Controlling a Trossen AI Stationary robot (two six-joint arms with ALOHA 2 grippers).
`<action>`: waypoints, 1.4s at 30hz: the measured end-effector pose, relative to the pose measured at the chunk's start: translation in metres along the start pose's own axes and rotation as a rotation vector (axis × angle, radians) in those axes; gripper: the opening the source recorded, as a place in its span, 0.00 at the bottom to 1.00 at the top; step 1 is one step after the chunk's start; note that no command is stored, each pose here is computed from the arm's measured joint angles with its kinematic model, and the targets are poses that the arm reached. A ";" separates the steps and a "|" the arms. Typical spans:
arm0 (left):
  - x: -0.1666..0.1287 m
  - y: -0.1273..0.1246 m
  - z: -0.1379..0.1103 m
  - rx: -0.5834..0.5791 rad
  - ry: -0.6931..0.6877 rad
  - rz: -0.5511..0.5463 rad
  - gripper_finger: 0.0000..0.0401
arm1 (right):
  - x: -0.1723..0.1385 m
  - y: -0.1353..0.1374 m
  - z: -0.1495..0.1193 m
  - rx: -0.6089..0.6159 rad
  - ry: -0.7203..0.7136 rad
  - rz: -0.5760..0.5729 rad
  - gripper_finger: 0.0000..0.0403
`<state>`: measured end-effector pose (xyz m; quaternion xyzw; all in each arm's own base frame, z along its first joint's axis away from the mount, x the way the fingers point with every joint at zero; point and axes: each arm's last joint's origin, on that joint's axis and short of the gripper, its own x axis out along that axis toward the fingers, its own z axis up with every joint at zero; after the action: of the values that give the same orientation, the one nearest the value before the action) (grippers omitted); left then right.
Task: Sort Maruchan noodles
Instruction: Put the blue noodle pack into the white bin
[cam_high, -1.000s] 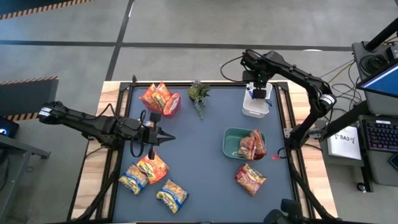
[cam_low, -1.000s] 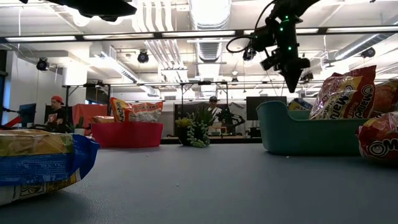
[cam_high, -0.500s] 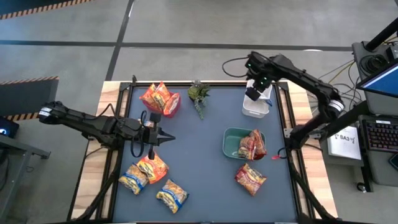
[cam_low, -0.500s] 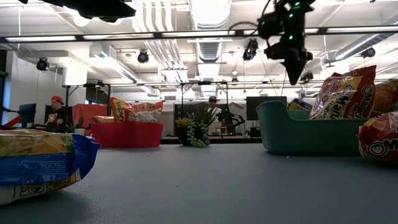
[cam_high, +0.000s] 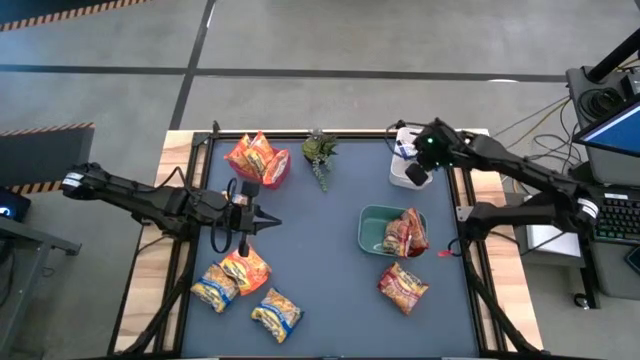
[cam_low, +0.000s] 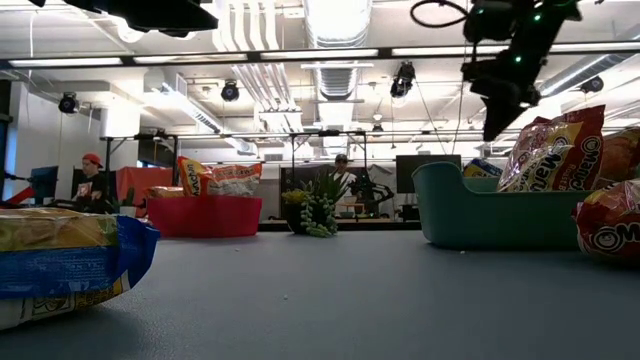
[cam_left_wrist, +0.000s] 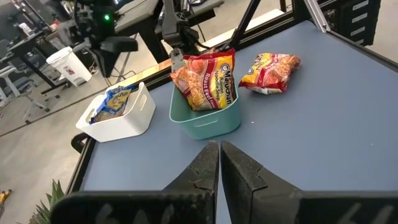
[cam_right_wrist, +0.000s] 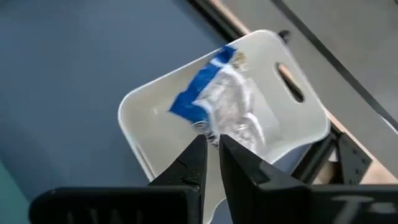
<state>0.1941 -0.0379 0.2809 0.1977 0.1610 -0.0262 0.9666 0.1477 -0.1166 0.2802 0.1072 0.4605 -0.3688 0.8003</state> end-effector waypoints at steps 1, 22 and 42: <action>0.000 0.000 0.000 0.000 0.000 0.000 0.00 | -0.003 -0.001 -0.001 0.012 -0.014 0.003 0.09; 0.000 0.000 0.000 0.003 -0.002 0.001 0.00 | 0.041 0.007 -0.012 -0.179 0.105 -0.131 0.51; 0.000 0.000 0.000 0.003 -0.002 0.001 0.00 | 0.068 0.013 0.002 -0.188 0.154 -0.141 0.09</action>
<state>0.1944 -0.0379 0.2810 0.1992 0.1602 -0.0263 0.9664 0.1781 -0.1418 0.2238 0.0269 0.5593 -0.3702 0.7412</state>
